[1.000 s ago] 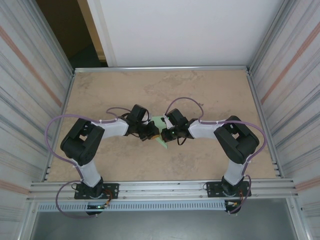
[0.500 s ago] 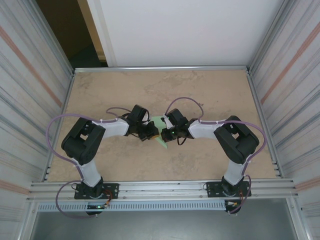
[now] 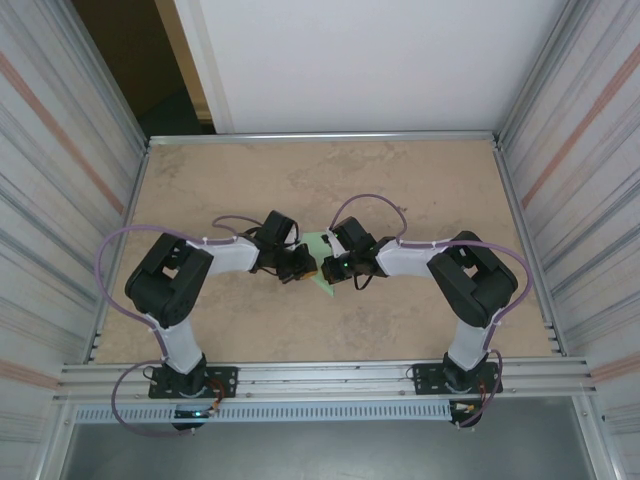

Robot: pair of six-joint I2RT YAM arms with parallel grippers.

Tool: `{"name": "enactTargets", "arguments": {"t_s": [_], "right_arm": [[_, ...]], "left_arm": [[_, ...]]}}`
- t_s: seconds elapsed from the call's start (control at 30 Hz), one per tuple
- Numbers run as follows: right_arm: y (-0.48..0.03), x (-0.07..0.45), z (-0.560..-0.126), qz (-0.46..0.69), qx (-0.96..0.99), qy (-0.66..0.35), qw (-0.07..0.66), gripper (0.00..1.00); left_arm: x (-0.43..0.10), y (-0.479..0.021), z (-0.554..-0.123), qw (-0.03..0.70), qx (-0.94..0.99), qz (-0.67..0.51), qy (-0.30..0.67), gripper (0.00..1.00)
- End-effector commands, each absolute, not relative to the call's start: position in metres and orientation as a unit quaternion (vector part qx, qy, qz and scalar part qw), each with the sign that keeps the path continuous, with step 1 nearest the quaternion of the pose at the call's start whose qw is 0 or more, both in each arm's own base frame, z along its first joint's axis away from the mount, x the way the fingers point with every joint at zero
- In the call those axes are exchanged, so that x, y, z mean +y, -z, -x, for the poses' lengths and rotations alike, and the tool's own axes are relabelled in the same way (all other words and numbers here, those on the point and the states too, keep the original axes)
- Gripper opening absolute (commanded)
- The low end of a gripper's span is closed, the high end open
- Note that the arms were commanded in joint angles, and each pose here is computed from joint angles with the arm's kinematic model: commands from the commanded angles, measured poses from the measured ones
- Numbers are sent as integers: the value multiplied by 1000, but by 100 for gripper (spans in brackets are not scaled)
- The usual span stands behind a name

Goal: Fold a paper plane with a square sheet of paper (pick it up from the middle)
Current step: Third fold the triangle at the center of the table.

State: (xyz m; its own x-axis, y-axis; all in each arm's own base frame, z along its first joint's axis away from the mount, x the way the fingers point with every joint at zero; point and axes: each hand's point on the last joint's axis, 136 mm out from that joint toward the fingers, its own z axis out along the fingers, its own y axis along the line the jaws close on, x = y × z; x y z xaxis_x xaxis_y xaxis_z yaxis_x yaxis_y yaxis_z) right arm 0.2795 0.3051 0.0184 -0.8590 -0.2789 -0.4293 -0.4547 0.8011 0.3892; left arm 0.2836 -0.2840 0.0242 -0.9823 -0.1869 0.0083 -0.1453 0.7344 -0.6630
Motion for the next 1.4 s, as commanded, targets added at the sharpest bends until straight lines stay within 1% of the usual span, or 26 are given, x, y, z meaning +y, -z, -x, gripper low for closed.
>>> {"name": "enactTargets", "arguments": {"t_s": [0.0, 0.57, 0.6, 0.67, 0.77, 0.8, 0.87, 1.0, 1.03, 1.17, 1.23, 1.33, 1.37], "right_arm": [[3, 292, -271, 179, 949, -222, 138, 0], [-1, 294, -273, 177, 948, -225, 140, 0], [-3, 295, -274, 176, 947, -227, 142, 1], [-11, 296, -278, 168, 947, -229, 148, 9], [-33, 296, -289, 144, 944, -242, 170, 24], [-41, 293, -293, 128, 944, -247, 175, 31], [-53, 288, -299, 105, 944, -255, 183, 39], [-67, 271, -304, 77, 943, -247, 209, 49], [-70, 267, -305, 73, 943, -245, 215, 50], [-80, 256, -305, 57, 943, -237, 227, 51], [-83, 257, -303, 55, 941, -250, 222, 49], [-83, 271, -293, 63, 934, -292, 197, 41], [-83, 278, -289, 70, 931, -309, 184, 35]], "left_arm": [[-276, -10, -277, 18, 939, 91, 332, 7], [-269, -2, -274, 5, 945, 101, 310, 7], [-268, -2, -273, 4, 947, 101, 306, 7], [-266, 0, -272, 0, 949, 104, 298, 7], [-263, 4, -270, -6, 951, 108, 288, 7], [-262, 6, -269, -8, 952, 110, 286, 7], [-262, 7, -269, -10, 953, 110, 284, 7], [-262, 8, -269, -11, 953, 110, 282, 7], [-261, 8, -270, -11, 953, 111, 280, 7], [-262, 8, -273, -10, 953, 112, 281, 7], [-262, 8, -274, -10, 954, 111, 279, 7], [-263, 7, -277, -8, 954, 111, 279, 7], [-264, 7, -280, -6, 954, 110, 280, 7]]}}
